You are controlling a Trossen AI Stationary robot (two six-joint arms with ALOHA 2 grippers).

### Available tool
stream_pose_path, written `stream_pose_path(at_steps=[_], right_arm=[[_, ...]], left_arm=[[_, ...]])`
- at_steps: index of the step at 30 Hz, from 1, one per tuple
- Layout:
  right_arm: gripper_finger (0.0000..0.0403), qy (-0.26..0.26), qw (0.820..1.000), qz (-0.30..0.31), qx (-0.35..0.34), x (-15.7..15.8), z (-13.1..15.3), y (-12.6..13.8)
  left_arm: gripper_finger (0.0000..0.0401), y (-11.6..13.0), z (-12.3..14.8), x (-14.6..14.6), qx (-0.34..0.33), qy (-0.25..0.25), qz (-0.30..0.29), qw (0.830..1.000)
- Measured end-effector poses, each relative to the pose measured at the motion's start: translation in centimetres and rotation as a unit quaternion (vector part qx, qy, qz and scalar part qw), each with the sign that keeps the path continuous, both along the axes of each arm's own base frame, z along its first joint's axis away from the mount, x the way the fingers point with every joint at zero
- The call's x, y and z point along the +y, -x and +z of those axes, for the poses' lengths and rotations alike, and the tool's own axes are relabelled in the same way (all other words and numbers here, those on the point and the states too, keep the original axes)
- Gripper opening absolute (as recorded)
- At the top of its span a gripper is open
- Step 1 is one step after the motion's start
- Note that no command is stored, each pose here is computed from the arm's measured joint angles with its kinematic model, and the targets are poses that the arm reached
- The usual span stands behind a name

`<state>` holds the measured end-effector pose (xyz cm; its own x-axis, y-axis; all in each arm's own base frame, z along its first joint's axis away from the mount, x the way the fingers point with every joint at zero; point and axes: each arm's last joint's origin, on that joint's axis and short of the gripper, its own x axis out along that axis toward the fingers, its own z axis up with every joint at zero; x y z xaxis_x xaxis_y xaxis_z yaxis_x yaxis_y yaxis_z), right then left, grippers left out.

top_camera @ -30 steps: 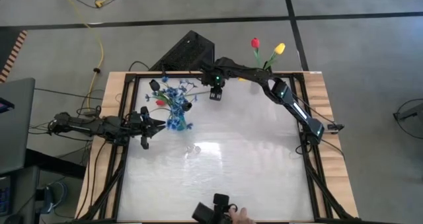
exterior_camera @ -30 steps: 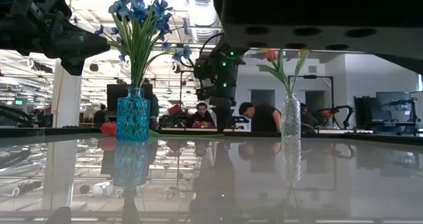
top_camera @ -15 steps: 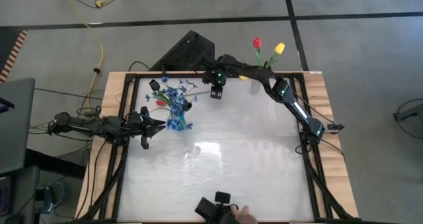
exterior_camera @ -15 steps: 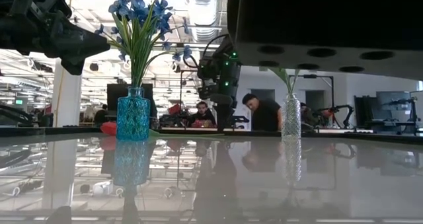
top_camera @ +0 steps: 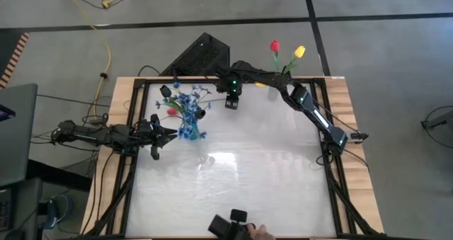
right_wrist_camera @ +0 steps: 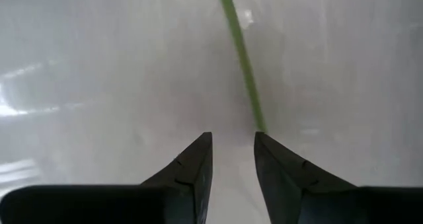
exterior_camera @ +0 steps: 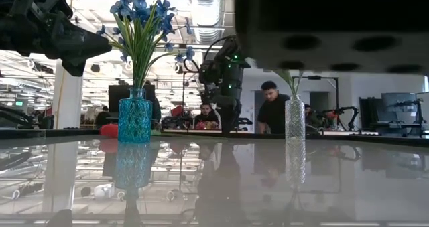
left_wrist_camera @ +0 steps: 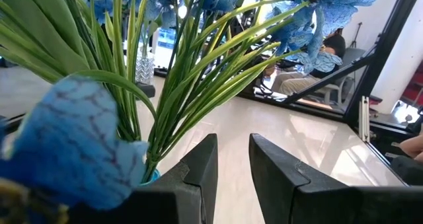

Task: Sort flowers into vase by color
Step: Put the red tulip flower into the transparent vase

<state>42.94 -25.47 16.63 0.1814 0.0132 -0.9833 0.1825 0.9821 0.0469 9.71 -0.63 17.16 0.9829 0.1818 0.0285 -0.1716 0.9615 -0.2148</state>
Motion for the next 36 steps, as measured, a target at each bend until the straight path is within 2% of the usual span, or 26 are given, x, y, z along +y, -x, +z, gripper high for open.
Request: stream_pose_path(at_steps=[3,7,13,16,19,25,36], right_arm=[[0.0141,0.020,1.000,0.001,-0.002,0.0,0.0,-0.3],[0.0140,0.072,0.997,0.026,0.015,0.7,0.2,-0.9],[0.0136,0.088,0.995,0.035,0.010,0.7,0.6,-1.2],[0.0136,0.076,0.997,0.011,0.005,0.1,0.6,-0.8],[0.0136,0.041,0.999,-0.015,-0.001,-0.6,0.5,-0.2],[0.0136,-0.017,0.999,-0.028,-0.020,-0.5,0.3,0.1],[0.0136,-0.029,0.999,-0.042,-0.017,-0.3,0.3,0.0]], left_arm=[[0.0075,0.0,0.0,0.0,0.000,0.000,0.000,1.000],[0.0075,0.0,0.0,0.0,0.000,0.000,0.000,1.000],[0.0075,0.0,0.0,0.0,0.000,0.000,0.000,1.000],[0.0075,0.0,0.0,0.0,0.000,0.000,0.000,1.000],[0.0075,0.0,0.0,0.0,0.000,0.000,0.000,1.000],[0.0075,0.0,0.0,0.0,0.000,0.000,0.000,1.000],[0.0075,0.0,0.0,0.0,0.000,0.000,0.000,1.000]])
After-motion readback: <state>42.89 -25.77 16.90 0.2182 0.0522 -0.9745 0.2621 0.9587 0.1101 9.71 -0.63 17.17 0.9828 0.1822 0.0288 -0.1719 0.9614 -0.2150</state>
